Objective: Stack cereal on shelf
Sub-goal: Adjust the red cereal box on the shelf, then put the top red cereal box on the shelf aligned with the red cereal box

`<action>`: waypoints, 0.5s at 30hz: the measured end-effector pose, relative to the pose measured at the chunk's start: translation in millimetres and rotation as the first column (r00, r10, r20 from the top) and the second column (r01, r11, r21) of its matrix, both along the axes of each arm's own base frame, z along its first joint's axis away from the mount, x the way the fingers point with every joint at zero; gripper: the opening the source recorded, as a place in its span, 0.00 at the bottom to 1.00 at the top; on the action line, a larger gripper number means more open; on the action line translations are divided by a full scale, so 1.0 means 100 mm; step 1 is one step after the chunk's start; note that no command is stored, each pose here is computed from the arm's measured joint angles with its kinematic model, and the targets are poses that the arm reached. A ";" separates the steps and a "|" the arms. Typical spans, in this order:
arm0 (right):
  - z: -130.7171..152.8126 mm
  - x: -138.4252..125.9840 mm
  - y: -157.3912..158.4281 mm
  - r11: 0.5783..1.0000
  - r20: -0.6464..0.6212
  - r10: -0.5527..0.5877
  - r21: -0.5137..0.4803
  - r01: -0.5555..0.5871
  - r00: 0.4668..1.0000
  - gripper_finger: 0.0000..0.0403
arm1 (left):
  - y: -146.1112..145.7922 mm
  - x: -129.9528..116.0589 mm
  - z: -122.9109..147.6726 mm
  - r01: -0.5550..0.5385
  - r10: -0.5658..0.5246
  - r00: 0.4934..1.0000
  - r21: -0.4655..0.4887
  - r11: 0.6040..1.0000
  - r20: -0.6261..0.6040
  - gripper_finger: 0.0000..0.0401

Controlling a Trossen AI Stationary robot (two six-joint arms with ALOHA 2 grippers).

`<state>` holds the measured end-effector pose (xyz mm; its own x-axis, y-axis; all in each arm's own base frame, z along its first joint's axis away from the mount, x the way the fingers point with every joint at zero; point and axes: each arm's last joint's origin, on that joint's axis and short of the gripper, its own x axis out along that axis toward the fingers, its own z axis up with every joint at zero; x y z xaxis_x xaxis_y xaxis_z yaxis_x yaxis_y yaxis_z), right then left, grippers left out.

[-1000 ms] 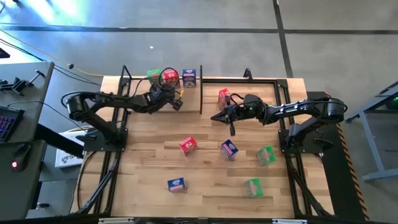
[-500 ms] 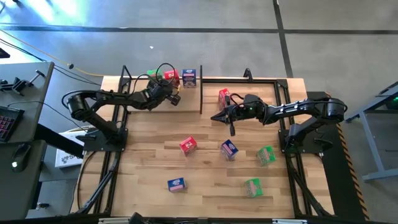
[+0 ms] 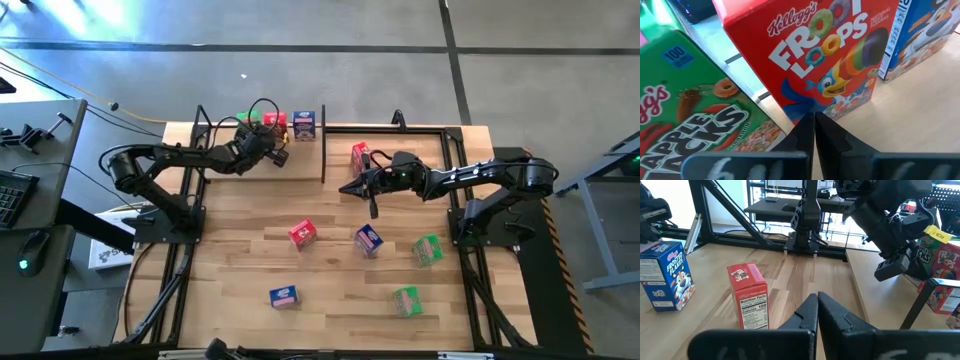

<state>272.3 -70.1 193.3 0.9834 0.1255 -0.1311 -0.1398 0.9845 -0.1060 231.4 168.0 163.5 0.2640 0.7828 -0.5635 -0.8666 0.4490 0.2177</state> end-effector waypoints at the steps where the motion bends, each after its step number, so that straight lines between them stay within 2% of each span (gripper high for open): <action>1: 0.00 0.00 0.00 1.000 0.000 0.000 0.000 0.000 1.000 0.00 | 0.00 0.00 0.00 0.006 -0.006 1.000 -0.001 1.000 -0.001 0.01; 9: 0.00 0.00 0.00 1.000 0.003 -0.003 0.003 0.003 1.000 0.00 | -0.23 0.04 0.21 0.154 -0.153 0.987 -0.012 0.988 0.051 0.01; 15: 0.00 0.00 -0.02 0.997 -0.002 -0.072 0.030 0.072 0.997 0.00 | -0.49 0.11 0.37 0.292 -0.289 0.951 -0.007 0.957 0.113 0.01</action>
<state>272.6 -72.1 193.7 0.9900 0.0579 -0.1289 -0.0680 0.9948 -0.0758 242.4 119.1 200.5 0.5388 0.6500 -0.5358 -0.7159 0.6886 0.1154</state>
